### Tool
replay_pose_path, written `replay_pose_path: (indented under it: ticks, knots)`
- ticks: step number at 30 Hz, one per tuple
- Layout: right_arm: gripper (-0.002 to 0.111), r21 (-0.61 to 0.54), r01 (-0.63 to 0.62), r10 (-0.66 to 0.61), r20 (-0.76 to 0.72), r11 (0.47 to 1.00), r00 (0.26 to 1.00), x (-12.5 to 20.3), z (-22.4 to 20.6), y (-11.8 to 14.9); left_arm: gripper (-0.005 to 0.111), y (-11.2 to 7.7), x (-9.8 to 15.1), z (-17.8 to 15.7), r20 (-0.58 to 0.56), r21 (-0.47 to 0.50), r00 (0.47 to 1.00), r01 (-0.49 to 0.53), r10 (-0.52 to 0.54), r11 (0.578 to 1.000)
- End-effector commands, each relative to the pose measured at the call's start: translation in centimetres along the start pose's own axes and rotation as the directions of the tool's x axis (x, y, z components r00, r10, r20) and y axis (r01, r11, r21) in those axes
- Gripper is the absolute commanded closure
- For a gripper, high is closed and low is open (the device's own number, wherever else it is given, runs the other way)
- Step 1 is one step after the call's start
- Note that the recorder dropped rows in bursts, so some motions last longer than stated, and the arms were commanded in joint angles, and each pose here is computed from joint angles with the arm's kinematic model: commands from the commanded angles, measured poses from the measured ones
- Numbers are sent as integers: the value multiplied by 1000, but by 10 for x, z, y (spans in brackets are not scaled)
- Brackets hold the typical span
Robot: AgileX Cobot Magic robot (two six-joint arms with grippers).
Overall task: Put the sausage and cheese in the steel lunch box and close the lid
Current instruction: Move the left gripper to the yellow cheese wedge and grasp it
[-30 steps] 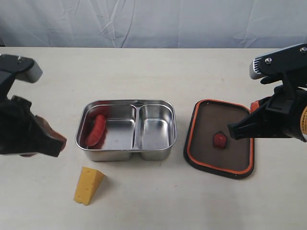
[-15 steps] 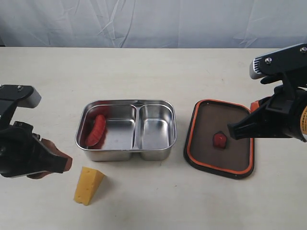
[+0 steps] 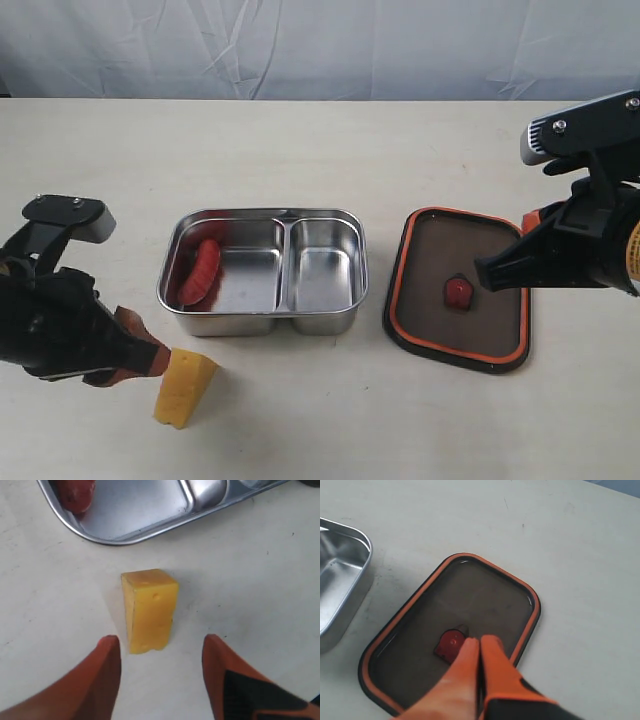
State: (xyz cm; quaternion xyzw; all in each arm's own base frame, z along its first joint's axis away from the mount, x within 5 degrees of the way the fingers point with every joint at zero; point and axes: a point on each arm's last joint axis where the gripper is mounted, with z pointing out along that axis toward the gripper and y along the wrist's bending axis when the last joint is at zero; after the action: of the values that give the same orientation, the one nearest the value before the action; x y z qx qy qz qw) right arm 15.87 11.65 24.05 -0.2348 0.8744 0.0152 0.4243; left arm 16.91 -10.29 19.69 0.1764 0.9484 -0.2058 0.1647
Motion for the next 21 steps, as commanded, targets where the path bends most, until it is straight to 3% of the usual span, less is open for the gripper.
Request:
replay_pose_path:
  ticks: [1,4,8,10,13,17,21]
  knots:
    - [108,1,0,0,8,1000,1000,-1,-2,0,57,2,0,12,-35,13,999,4,-3,1000]
    - [108,1,0,0,8,1000,1000,-1,-2,0,57,-2,1,19,-69,60,997,-20,24,998]
    - [108,4,0,0,6,1000,1000,-1,-2,-1,56,-12,7,21,-108,119,982,-139,152,983]
    - [108,4,0,0,6,1000,1000,-1,-2,-1,50,-15,8,22,-111,144,968,-207,224,968]
    - [108,4,0,0,6,1000,1000,-1,-2,-1,44,-15,7,22,-94,143,974,-191,205,971]
    - [108,4,0,0,6,1000,1000,-1,-2,-1,43,-15,0,22,-31,126,989,-138,143,982]
    - [108,4,0,0,6,1000,1000,-1,-2,-1,43,-13,0,23,-33,106,984,-168,172,980]
